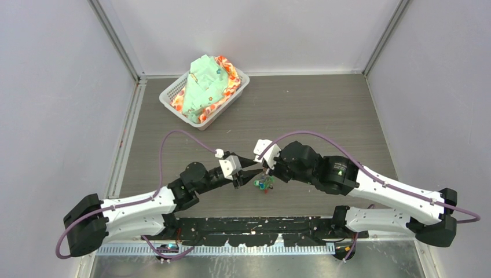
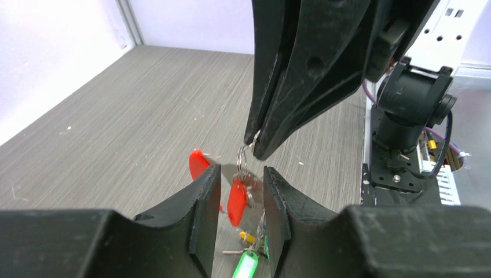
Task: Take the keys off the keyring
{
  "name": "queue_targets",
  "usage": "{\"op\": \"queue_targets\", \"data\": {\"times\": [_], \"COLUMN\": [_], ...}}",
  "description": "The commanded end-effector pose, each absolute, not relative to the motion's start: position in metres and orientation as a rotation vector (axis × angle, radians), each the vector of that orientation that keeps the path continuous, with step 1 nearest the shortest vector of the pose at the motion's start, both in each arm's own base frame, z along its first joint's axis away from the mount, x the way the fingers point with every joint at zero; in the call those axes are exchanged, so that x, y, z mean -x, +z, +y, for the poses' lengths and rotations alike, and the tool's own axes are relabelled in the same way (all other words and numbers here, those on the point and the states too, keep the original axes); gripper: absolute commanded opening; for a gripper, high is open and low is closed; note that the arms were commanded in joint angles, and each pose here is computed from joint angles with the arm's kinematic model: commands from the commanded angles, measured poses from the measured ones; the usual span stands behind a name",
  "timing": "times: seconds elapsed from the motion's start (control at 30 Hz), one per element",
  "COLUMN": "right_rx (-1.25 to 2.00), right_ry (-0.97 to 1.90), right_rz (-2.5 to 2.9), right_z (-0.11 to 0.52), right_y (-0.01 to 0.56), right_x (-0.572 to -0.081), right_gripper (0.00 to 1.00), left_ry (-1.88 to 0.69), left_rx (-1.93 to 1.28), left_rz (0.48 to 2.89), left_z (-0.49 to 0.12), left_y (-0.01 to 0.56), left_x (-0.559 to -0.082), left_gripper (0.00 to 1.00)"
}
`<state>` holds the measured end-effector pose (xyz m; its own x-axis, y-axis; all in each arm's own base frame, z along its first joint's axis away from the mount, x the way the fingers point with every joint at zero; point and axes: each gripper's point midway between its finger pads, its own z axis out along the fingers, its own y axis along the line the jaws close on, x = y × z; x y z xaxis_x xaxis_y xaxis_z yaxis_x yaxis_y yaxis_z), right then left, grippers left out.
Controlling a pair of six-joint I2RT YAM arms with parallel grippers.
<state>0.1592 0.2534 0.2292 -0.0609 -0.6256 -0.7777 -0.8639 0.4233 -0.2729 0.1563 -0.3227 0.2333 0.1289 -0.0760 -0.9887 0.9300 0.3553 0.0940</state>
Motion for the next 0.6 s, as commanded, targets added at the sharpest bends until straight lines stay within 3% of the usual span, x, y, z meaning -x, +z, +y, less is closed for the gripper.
{"op": "queue_targets", "data": {"times": [0.0,0.57], "right_rx": [1.239,1.258], "right_ry": [0.399,0.385], "right_rz": [1.630,1.604], "right_z": [0.269,0.272], "right_y": [0.266,0.275], "right_x": [-0.160,-0.153], "right_gripper": [0.01,0.01], "left_ry": [-0.965,-0.961], "left_rx": [-0.912,-0.927], "left_rz": [1.111,1.167], "left_z": [-0.327,-0.334], "left_y": [0.270,0.257], "left_x": [-0.150,-0.155], "left_gripper": [0.35,0.34]}}
